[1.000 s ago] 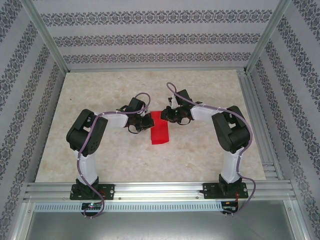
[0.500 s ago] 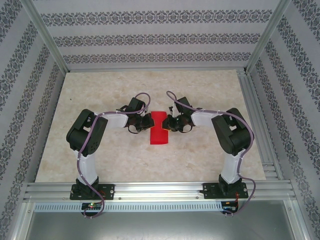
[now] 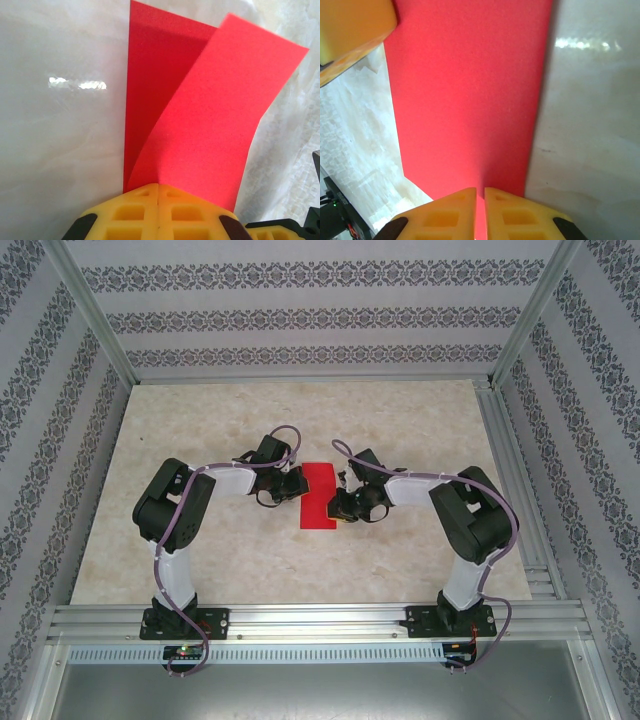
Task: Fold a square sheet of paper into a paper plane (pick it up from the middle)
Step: First fold in half a square sheet of paper at the center of the table.
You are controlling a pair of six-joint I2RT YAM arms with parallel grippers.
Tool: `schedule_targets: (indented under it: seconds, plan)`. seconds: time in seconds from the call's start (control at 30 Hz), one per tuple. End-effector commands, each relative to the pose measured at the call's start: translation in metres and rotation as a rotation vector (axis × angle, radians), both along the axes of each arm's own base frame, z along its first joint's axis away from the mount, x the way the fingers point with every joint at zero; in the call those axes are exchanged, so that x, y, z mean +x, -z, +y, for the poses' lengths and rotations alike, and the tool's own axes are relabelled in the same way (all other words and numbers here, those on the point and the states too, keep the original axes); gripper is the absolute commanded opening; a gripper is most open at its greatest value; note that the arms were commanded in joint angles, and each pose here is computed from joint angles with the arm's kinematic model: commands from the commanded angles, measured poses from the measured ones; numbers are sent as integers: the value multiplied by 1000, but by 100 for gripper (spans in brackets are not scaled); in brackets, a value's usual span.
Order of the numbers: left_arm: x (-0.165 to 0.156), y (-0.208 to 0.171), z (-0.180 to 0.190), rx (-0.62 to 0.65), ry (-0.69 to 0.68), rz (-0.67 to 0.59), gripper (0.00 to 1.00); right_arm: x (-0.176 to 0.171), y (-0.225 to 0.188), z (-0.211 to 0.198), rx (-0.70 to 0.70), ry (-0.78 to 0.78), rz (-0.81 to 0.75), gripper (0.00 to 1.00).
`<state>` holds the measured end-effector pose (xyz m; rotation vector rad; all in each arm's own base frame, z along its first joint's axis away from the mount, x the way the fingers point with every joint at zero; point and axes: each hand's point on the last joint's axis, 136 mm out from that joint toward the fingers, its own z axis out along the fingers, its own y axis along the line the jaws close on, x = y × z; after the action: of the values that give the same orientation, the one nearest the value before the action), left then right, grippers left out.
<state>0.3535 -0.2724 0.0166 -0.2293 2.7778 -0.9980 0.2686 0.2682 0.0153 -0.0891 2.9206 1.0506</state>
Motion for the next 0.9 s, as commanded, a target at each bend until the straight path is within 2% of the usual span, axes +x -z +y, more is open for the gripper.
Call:
schedule_targets:
  seconds: [0.0,0.13,0.27,0.37,0.63,0.87]
  plan:
    - [-40,62,35,213,-18,168,4,-10,-13,2,1,-37,-28,13]
    - [-40,61,34,212,-14,165,4,-20,-16,4,17,-46,-20,13]
    - [-40,61,34,213,-11,166,4,-32,9,-2,-26,-47,44,13]
    - [-40,60,34,214,-8,165,4,-27,7,-4,-40,-40,34,13]
    - [-40,58,33,213,3,161,4,37,-84,18,153,-12,-194,15]
    - [-40,57,33,212,6,162,4,104,-70,18,84,60,-252,14]
